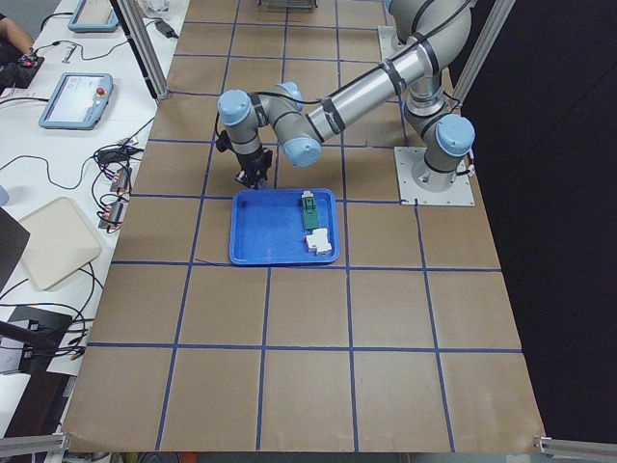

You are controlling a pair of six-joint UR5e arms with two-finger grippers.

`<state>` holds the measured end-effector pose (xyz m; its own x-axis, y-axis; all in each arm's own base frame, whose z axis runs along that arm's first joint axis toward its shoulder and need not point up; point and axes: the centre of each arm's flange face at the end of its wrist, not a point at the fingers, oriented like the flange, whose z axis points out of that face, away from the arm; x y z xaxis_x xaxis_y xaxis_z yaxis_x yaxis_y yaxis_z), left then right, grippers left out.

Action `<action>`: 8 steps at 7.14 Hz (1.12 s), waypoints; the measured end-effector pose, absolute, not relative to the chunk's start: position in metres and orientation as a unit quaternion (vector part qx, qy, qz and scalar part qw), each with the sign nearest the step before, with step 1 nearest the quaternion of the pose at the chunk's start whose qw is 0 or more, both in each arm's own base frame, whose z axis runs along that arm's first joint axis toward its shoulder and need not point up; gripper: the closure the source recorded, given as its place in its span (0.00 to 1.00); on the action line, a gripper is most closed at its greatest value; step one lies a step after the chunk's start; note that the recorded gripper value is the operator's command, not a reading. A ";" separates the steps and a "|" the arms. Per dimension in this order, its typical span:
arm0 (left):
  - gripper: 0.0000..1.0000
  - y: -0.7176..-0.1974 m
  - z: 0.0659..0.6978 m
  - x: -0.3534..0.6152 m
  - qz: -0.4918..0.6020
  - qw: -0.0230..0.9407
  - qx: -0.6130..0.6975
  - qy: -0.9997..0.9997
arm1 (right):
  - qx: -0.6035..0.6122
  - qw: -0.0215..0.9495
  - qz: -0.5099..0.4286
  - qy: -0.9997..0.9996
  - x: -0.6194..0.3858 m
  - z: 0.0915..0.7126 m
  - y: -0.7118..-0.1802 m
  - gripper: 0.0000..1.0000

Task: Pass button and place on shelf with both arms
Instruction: 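Grasp the red push button with the left gripper and lift it toward the center, then carry the button toward the right gripper while the right gripper approaches it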

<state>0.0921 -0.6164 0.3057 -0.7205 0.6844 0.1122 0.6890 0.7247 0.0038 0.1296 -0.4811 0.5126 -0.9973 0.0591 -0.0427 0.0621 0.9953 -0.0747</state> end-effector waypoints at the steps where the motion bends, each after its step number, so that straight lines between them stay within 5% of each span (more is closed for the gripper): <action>1: 1.00 -0.622 0.329 0.051 0.007 0.091 -0.419 -0.903 | 0.032 0.020 -0.037 0.999 0.127 0.512 -0.482 0.00; 5: 1.00 -0.600 0.393 -0.166 0.122 0.211 -0.557 -0.794 | -0.090 0.082 -0.051 0.991 0.088 0.511 -0.494 0.00; 8: 1.00 -0.578 0.416 -0.270 0.199 0.280 -0.599 -0.723 | -0.287 0.095 -0.063 0.951 0.045 0.509 -0.495 0.00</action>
